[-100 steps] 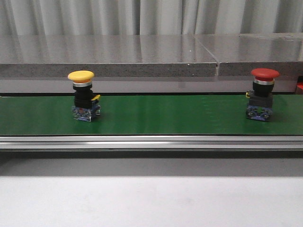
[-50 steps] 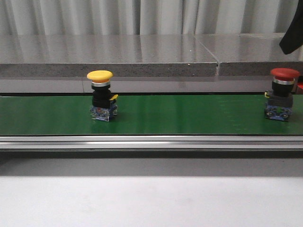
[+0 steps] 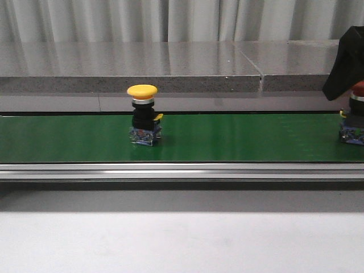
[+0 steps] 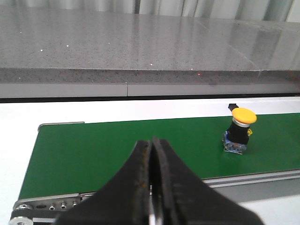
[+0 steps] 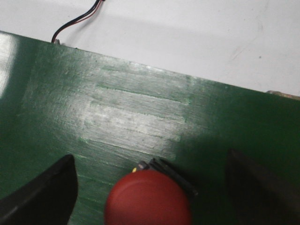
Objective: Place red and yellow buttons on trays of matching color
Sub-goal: 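Lower the right gripper onto the red button at the conveyor end and grasp, then carry the red button into the red tray and open the right gripper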
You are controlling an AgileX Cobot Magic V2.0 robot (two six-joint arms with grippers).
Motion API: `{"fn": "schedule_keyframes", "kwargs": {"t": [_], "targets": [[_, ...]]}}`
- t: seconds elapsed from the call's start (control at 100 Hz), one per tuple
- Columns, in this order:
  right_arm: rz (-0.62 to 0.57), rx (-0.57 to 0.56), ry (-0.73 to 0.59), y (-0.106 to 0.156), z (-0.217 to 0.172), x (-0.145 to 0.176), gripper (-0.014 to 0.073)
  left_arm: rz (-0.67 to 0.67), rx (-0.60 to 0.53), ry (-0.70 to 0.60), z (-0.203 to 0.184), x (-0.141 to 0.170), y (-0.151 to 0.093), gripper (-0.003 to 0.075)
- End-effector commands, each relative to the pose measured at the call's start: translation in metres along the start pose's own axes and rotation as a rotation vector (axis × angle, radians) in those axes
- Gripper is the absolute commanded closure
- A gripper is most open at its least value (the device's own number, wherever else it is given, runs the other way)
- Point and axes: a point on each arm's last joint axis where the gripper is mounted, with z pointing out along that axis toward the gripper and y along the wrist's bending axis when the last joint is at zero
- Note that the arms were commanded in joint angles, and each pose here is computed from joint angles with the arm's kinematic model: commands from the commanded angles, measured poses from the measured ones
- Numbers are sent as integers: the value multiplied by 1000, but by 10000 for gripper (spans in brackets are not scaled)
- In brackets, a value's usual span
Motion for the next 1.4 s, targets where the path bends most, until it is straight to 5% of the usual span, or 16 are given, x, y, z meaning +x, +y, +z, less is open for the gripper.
{"fn": "schedule_keyframes", "kwargs": {"t": [0.0, 0.17, 0.27, 0.51, 0.87, 1.18, 1.39], "targets": [[-10, 1, -75, 4, -14, -13, 25, -4, 9, -81, -2, -13, -1, 739], [-10, -3, -70, 4, -15, -13, 385, -4, 9, -81, -2, -13, -1, 739], [-3, -4, -68, 2, -17, -14, 490, -4, 9, -81, -2, -13, -1, 739], [54, 53, -159, -26, -48, -40, 496, -4, 9, -81, -2, -13, -1, 739], [227, 288, -397, -121, -97, -83, 496, -4, 9, -81, -2, -13, -1, 739], [316, 364, -430, -205, -67, -107, 496, -4, 9, -81, -2, -13, -1, 739], [341, 350, -384, -237, -29, -108, 496, -4, 9, -81, -2, -13, -1, 739]]}}
